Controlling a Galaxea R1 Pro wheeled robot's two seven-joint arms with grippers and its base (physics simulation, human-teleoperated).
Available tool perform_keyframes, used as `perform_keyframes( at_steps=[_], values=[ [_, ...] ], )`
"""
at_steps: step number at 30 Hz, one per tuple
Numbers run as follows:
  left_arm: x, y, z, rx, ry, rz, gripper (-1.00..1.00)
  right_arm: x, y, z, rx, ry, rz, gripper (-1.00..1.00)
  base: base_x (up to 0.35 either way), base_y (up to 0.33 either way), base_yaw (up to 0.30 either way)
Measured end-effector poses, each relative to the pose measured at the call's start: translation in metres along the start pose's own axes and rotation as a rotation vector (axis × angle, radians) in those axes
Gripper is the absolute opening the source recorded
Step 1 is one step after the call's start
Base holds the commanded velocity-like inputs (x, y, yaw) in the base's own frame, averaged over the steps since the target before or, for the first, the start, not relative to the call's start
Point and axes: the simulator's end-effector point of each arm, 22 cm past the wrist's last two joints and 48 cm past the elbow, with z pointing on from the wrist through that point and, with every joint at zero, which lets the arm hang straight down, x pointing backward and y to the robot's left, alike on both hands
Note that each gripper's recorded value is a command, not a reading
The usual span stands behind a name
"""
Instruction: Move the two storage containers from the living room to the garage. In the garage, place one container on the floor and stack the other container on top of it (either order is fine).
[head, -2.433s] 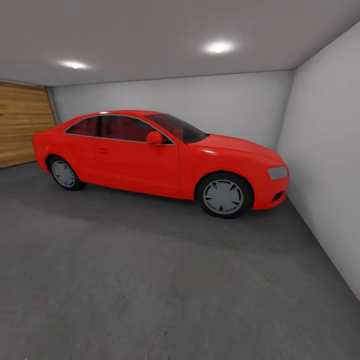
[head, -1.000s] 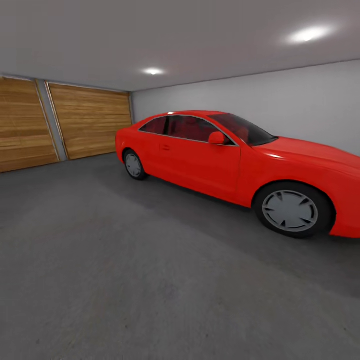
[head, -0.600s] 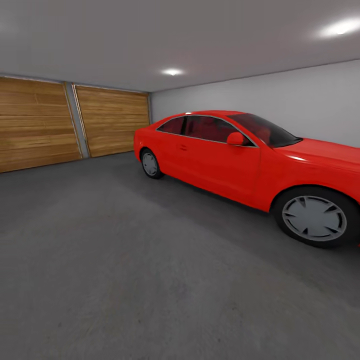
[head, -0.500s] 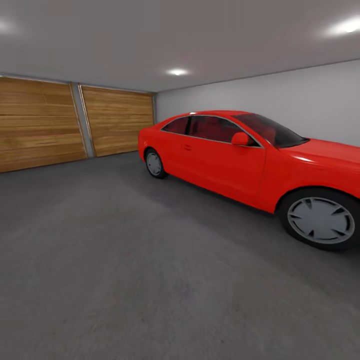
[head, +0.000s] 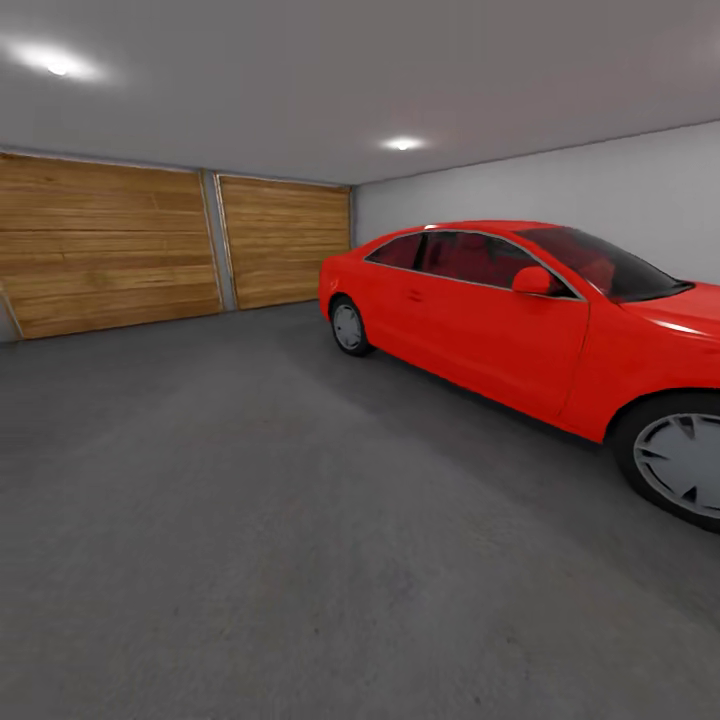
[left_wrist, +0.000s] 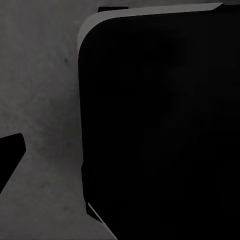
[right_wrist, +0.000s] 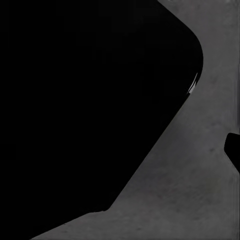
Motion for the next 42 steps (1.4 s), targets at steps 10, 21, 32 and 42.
perform_keyframes(
  at_steps=[10,21,32,42],
  values=[
    [0.0000,0.0000,0.0000,0.000,0.000,0.000,1.00,-0.0001,0.0000,0.0000,0.000,0.000,0.000,1.00,0.000,0.000,0.276],
    [0.0000,0.0000,0.0000,0.000,0.000,-0.001,1.00,0.0003,-0.0005,0.0000,0.001,0.000,-0.001,1.00,0.000,0.000,0.276],
    [-0.0001,-0.0018,0.0000,0.002,0.000,-0.013,1.00,0.0006,-0.0010,0.0000,0.001,0.001,-0.001,1.00,0.000,0.000,0.276],
    [-0.0004,-0.0016,0.0000,0.002,-0.001,-0.016,1.00,0.0003,-0.0005,0.0000,0.001,0.000,-0.002,1.00,0.000,0.000,0.275]
  ],
)
